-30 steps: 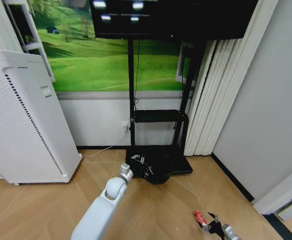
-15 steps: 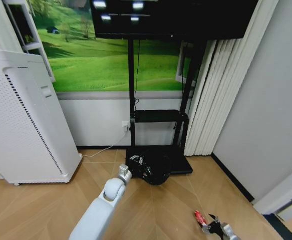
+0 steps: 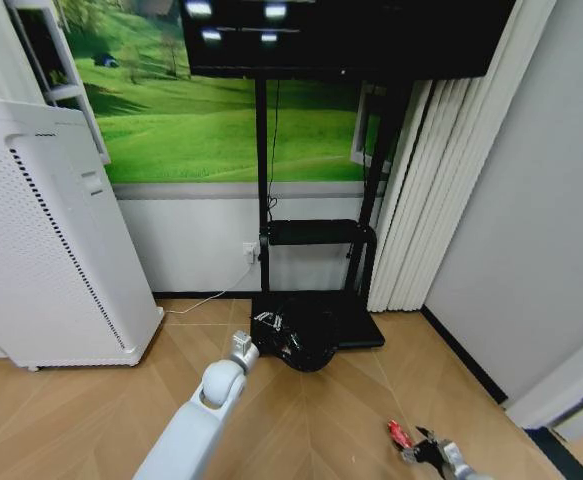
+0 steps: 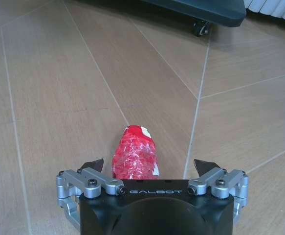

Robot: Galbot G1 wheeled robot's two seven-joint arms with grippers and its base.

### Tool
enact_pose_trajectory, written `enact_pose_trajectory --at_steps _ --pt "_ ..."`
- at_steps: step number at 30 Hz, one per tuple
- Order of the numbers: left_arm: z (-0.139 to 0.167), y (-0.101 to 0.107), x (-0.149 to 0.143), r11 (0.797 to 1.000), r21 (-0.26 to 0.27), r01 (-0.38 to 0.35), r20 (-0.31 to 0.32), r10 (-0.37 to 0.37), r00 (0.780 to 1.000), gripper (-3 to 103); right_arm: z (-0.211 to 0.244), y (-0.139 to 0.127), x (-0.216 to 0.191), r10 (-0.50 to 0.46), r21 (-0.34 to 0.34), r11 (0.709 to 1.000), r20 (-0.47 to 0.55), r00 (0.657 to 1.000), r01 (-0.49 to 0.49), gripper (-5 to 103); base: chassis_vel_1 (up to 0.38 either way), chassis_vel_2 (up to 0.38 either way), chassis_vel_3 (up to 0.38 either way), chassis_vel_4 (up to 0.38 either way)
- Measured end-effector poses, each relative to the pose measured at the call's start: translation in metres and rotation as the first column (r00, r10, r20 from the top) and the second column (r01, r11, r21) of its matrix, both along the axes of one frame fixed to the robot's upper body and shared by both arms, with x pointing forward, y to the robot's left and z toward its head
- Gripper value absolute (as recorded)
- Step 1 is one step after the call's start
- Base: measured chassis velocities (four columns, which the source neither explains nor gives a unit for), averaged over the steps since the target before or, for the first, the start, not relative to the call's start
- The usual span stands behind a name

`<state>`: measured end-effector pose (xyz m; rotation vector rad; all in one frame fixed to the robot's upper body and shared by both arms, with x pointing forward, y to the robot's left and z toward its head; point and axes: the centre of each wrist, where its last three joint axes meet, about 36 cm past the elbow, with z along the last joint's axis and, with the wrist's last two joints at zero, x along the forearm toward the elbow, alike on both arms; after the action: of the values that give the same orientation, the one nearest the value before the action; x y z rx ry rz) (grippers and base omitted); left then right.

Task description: Pick up the trash bin and place the garbage on the floor into it.

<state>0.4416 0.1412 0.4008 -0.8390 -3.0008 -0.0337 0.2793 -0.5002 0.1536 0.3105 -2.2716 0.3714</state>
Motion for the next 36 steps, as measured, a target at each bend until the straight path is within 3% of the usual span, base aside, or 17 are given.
enact_pose_trajectory --at_steps 14,20,24,25,27,33,36 --pt "0.001 0.008 -0.001 1.000 0.015 -0.010 -0.001 0.010 1.000 7 -0.014 0.003 0.004 0.024 -0.004 1.000 -0.009 1.000 -0.024 98 0.000 0.000 0.000 0.000" --pt "0.001 0.009 0.001 1.000 0.021 -0.009 -0.002 0.009 1.000 7 -0.016 0.001 0.004 0.023 -0.004 1.000 -0.008 1.000 -0.023 72 0.000 0.000 0.000 0.000" --pt "0.002 0.009 0.003 1.000 0.021 -0.008 -0.001 0.008 1.000 7 -0.015 -0.001 0.004 0.023 -0.009 1.000 -0.009 1.000 -0.023 66 0.000 0.000 0.000 0.000" --pt "0.001 0.008 0.004 1.000 0.021 -0.008 -0.002 0.008 1.000 7 -0.015 -0.002 0.003 0.022 -0.011 1.000 -0.010 1.000 -0.022 55 0.000 0.000 0.000 0.000" --pt "0.001 0.007 0.004 1.000 0.020 -0.008 -0.003 0.008 1.000 7 -0.015 -0.003 0.003 0.020 -0.012 1.000 -0.010 1.000 -0.020 50 0.000 0.000 0.000 0.000" --pt "0.000 0.008 0.005 1.000 0.021 -0.008 -0.005 0.008 1.000 7 -0.017 -0.003 0.000 0.019 -0.020 1.000 0.001 1.000 -0.019 43 0.000 0.000 0.000 0.000" --pt "0.001 0.011 0.008 1.000 0.019 -0.014 -0.004 0.014 1.000 7 -0.005 0.003 -0.004 0.016 -0.011 1.000 0.055 0.998 -0.015 40 0.000 0.000 0.000 0.000"
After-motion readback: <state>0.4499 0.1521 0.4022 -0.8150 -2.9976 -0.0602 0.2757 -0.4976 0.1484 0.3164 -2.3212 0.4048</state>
